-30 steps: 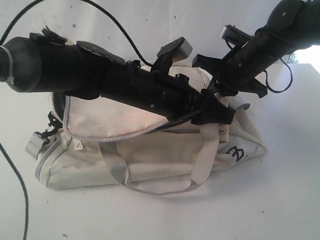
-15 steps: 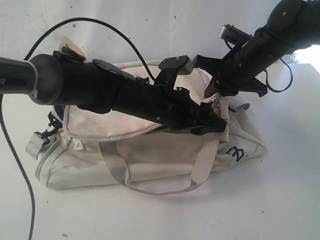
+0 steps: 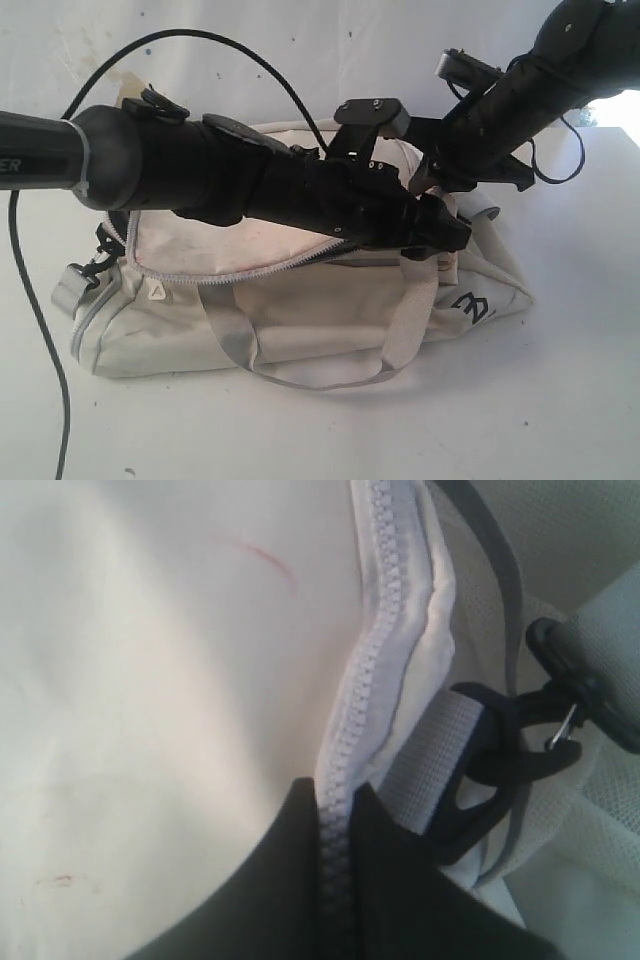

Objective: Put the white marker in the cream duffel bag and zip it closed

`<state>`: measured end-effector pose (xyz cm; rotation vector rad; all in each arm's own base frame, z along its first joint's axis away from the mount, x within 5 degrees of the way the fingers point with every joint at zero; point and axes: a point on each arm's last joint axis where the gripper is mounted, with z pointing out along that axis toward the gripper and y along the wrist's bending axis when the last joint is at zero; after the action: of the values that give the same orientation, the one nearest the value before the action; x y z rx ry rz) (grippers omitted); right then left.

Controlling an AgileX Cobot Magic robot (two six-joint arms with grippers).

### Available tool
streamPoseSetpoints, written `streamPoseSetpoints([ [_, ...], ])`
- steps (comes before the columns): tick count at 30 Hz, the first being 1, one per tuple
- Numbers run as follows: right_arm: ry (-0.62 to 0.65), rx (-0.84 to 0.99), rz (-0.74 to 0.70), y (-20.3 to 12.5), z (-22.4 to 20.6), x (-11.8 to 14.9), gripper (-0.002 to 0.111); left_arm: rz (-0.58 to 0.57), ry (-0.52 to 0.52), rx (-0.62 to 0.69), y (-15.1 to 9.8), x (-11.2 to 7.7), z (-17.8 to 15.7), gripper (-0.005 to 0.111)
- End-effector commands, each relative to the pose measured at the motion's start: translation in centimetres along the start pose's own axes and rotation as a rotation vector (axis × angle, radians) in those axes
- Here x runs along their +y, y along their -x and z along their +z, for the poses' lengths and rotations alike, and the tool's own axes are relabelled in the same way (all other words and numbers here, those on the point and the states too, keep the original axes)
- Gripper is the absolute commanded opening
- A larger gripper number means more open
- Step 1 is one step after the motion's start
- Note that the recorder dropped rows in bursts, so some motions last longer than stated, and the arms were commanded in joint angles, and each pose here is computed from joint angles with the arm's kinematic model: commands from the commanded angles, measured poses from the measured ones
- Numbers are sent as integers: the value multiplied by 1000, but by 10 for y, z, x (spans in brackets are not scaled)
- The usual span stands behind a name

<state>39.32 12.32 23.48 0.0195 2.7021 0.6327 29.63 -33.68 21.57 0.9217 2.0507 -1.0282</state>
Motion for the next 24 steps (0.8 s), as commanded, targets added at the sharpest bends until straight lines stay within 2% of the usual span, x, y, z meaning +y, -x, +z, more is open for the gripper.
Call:
streamPoseSetpoints([
  [1,6,-12,-16,2,-3,1,0,27,8,-3,3,-1,-1,59],
  [18,9,25,-15,-1,-3,1,0,-26,54,-18,0,6,4,59],
  [24,19,47,-6,-3,-3,2,0,-189,25,-57,4,4,4,59],
])
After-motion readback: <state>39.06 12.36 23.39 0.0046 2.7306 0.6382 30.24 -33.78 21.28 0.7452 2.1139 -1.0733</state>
